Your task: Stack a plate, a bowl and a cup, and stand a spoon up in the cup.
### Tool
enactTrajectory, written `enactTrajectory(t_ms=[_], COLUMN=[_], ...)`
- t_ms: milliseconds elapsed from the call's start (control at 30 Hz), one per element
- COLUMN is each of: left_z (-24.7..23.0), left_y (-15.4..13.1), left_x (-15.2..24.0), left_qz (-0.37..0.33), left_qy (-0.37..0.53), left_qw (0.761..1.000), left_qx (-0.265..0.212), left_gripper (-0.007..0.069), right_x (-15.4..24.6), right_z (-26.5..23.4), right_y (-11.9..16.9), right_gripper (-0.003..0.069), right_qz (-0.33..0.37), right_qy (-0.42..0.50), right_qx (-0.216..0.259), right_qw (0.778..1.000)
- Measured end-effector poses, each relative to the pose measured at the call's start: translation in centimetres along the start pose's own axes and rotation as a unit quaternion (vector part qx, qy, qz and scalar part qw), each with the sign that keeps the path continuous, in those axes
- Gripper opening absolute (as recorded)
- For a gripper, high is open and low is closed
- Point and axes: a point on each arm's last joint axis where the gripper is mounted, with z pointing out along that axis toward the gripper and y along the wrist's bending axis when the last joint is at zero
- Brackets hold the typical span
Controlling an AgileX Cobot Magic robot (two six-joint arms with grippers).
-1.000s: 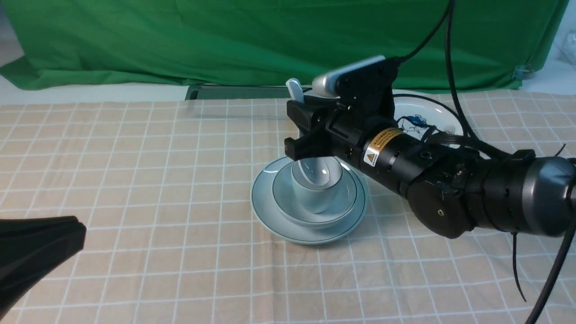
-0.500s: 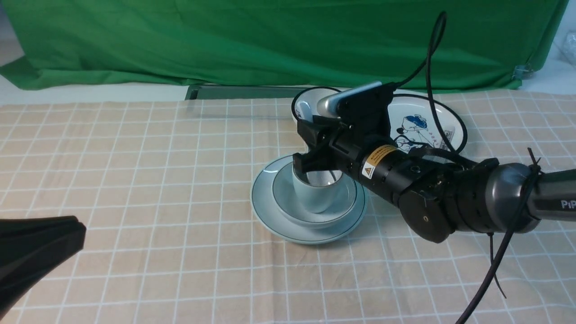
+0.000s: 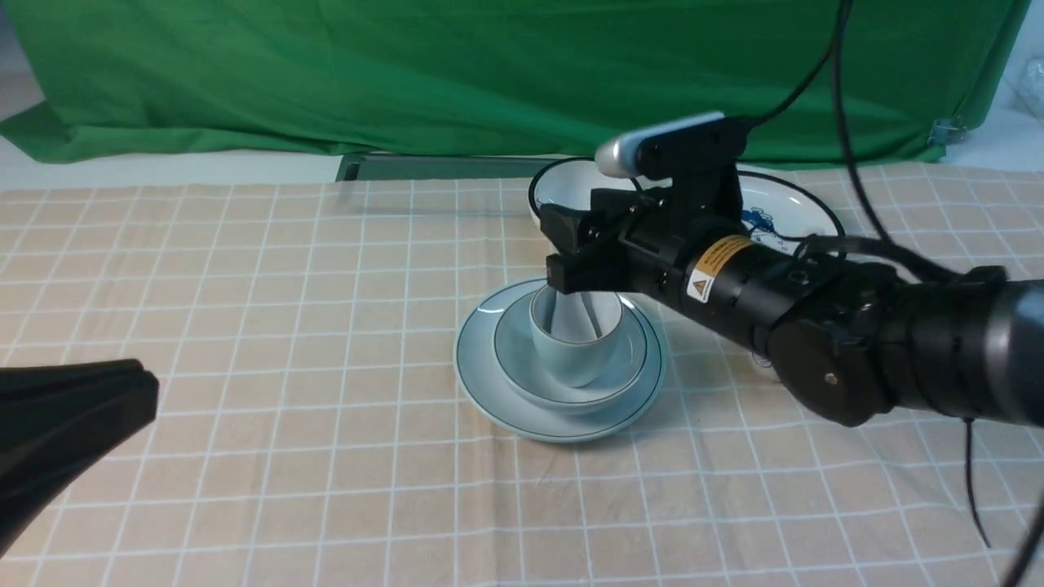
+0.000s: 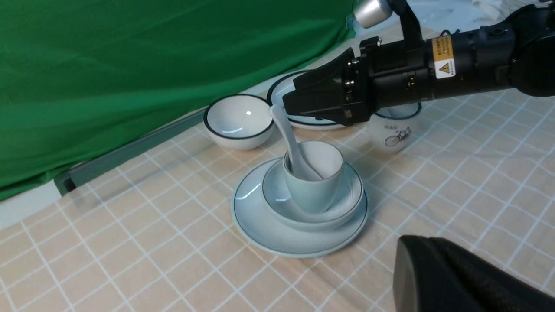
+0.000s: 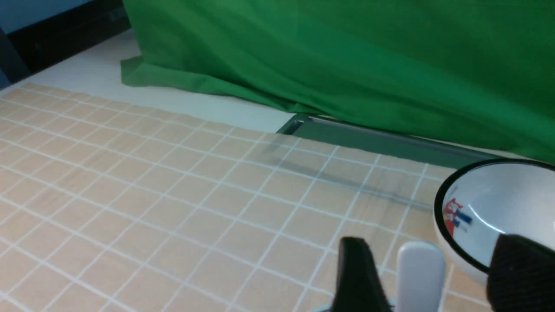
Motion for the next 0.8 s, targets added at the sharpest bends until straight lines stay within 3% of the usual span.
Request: enactTrajectory(t_ms=[100, 233, 400, 433, 533, 800], left_z=[-0.2, -1.5, -1.9, -1.9, -1.0, 0.9], left_y=[-0.1, -0.4, -0.9, -0.9, -1.2, -1.6], left_x=[-0.2, 1.2, 4.7, 4.8, 6.7, 10.2], left_qz=[0.004, -0.015, -0.027, -0.027, -0.027, -0.023], left_qy=[-0.015, -0.086, -0.189, -0.198, -0.218, -0.164], left_qw=[1.000, 0.996, 0.981, 0.979, 0.975, 0.986], left_qx=[0.004, 0.023, 0.030, 0.030, 0.033, 0.036], left_gripper=[0.0002, 0.0002, 0.0002, 0.0002, 0.0002, 0.0002], right_x=[-1.8, -4.4, -3.9, -3.9, -2.8, -2.6], right_z=[-2.6, -10.4, -17.8, -18.0, -22.1, -26.6], right_y=[0.7, 2.3, 3.4, 3.3, 3.4, 2.8], right_gripper=[0.0433, 0.0399, 0.0179, 0.0169, 0.0043, 0.0027], right_qz=[-0.004, -0.023, -0.045, -0.045, -0.029, -0.011], right_qy=[0.033, 0.146, 0.243, 0.245, 0.268, 0.247], right_qx=[0.006, 0.024, 0.023, 0.024, 0.021, 0.017], right_qw=[0.999, 0.989, 0.969, 0.968, 0.963, 0.969])
